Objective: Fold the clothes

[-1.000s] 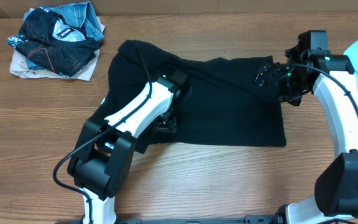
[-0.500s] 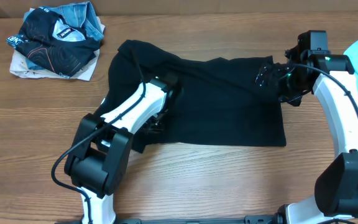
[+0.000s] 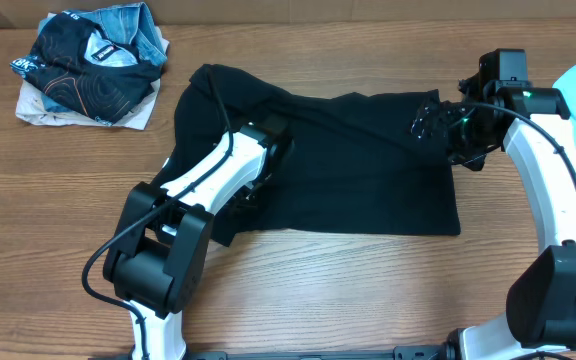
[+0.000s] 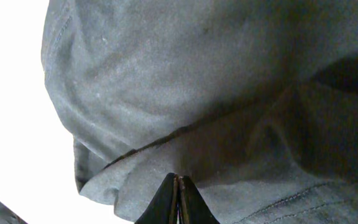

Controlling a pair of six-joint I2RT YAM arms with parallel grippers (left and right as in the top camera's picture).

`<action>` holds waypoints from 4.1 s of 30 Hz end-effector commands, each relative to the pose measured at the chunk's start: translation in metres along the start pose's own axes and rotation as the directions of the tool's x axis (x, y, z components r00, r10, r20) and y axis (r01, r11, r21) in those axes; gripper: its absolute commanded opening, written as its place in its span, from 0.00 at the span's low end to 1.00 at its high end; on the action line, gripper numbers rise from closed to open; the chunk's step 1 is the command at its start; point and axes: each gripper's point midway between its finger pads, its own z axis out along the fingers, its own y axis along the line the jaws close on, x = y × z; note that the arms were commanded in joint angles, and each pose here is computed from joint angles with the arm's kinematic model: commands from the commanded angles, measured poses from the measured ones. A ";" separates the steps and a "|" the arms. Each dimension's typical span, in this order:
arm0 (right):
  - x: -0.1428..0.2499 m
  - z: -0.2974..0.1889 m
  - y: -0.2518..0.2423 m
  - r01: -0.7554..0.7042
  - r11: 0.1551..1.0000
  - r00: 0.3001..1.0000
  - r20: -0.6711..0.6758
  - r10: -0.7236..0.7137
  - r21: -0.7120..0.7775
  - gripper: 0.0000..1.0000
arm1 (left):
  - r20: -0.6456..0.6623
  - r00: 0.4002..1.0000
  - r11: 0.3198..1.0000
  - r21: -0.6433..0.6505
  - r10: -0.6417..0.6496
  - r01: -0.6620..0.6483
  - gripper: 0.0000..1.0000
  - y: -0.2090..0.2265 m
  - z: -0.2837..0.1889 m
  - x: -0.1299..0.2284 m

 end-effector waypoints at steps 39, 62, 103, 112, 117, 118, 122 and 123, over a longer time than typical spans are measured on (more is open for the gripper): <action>-0.003 -0.008 -0.002 0.013 1.000 1.000 0.017 -0.013 0.015 1.00 | -0.021 0.993 0.983 0.142 0.119 -0.115 0.55 -0.031 0.005 0.007; -0.005 -0.008 -0.001 0.015 1.000 1.000 0.024 -0.015 0.015 1.00 | 0.129 0.989 0.994 0.064 0.078 -0.086 0.04 -0.010 -0.013 -0.041; -0.005 -0.008 -0.001 0.027 1.000 0.999 0.026 -0.027 0.014 1.00 | 0.241 0.945 0.956 0.135 0.221 -0.259 1.00 0.006 -0.074 -0.070; -0.008 -0.008 0.000 0.031 0.999 0.999 0.038 -0.032 0.009 1.00 | 0.219 0.883 0.897 0.064 0.414 -0.436 0.99 -0.032 -0.055 -0.032; -0.010 -0.008 0.001 0.033 0.999 0.998 0.044 -0.033 0.007 1.00 | 0.199 0.888 0.899 0.062 0.415 -0.434 0.98 -0.036 -0.036 -0.023; -0.010 -0.008 0.001 0.033 0.999 0.998 0.046 -0.033 0.006 1.00 | 0.197 0.896 0.907 0.065 0.397 -0.416 0.97 -0.037 -0.032 -0.022; -0.010 -0.008 0.001 0.033 0.999 0.998 0.045 -0.033 0.006 1.00 | 0.210 0.906 0.919 0.068 0.367 -0.388 0.91 -0.040 -0.025 -0.023; -0.010 -0.008 0.001 0.033 0.999 0.998 0.044 -0.033 0.007 1.00 | 0.214 0.906 0.921 0.059 0.365 -0.384 0.91 -0.040 -0.023 -0.024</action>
